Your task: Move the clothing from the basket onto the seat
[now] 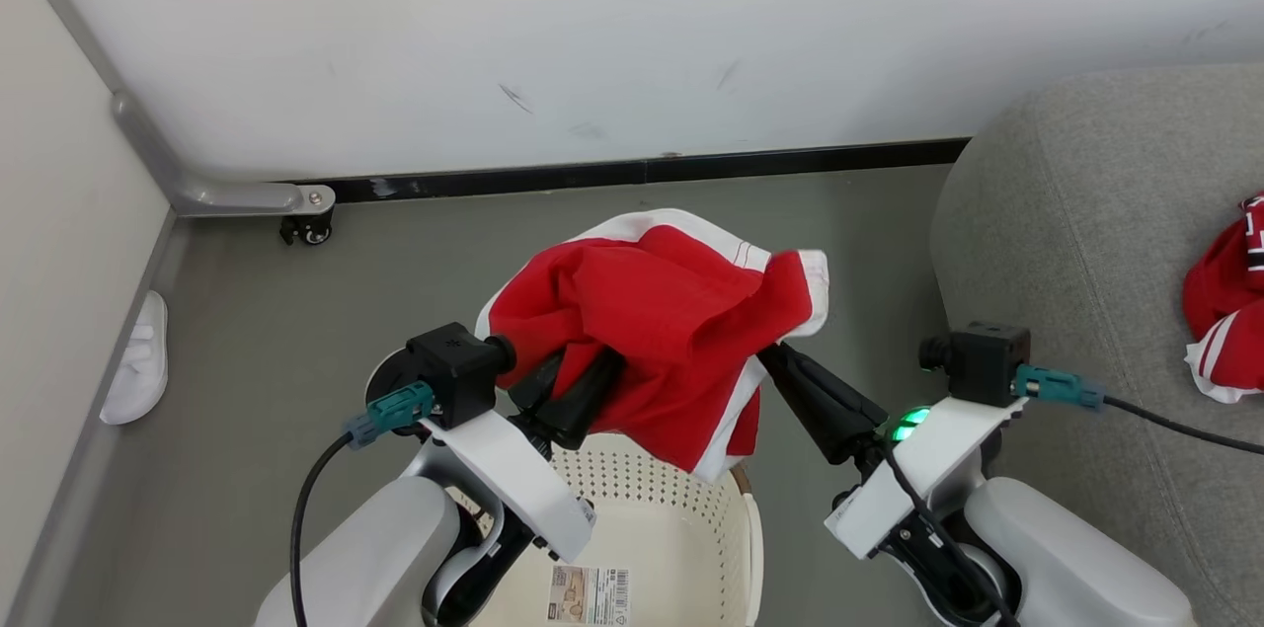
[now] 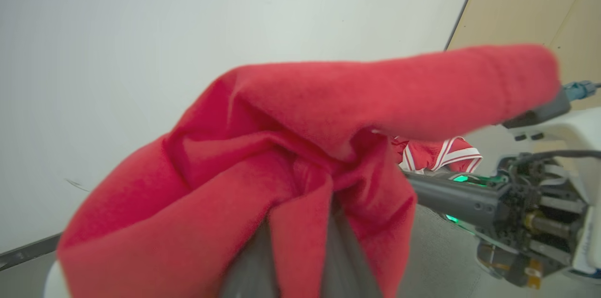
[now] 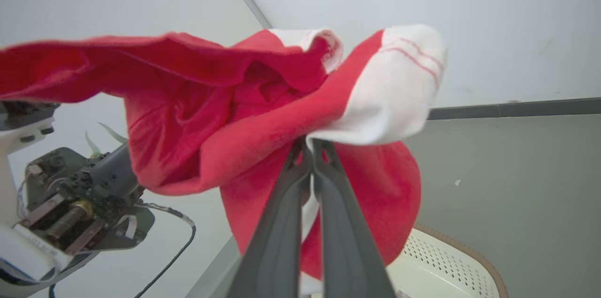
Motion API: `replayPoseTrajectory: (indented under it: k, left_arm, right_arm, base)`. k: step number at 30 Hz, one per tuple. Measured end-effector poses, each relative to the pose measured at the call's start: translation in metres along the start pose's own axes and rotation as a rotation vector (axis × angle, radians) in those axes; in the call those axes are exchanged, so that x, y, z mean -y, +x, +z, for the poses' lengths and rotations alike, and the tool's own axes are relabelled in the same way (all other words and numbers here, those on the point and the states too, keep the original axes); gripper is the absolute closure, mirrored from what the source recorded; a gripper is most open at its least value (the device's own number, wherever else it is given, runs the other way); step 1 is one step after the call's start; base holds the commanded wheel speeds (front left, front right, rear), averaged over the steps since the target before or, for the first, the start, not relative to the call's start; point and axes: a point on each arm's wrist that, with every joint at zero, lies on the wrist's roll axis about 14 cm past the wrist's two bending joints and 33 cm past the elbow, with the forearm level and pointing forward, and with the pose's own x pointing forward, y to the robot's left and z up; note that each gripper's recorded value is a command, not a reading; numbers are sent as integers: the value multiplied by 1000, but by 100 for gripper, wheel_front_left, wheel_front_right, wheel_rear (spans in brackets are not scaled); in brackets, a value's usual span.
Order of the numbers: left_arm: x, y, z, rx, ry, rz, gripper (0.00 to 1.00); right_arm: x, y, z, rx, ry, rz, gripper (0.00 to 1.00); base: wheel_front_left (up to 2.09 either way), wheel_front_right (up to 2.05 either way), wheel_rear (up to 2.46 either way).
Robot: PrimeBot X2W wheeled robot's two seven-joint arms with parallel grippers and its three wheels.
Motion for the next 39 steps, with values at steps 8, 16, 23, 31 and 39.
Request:
replayPoseTrajectory:
  k: [8,16,23,31,39]
  left_arm:
    - [2,2,-2,-6,1,1,100]
    - [8,1,-9,-20,-11,-9,93]
    - [13,4,-12,-28,-15,-28,2]
    - [21,8,-18,-44,-22,-56,0]
    - [32,12,-25,-61,-28,-95,0]
  right_arm:
    - [9,-8,14,38,-25,-30,100]
    - [12,-15,26,76,-51,-47,100]
    - [18,-19,43,119,-87,-65,100]
    - [25,-27,59,164,-125,-92,100]
    - [34,-39,87,222,-198,-123,100]
  base:
    - [0,0,0]
    - [0,0,0]
    - [0,0,0]
    - [0,0,0]
    - [0,0,0]
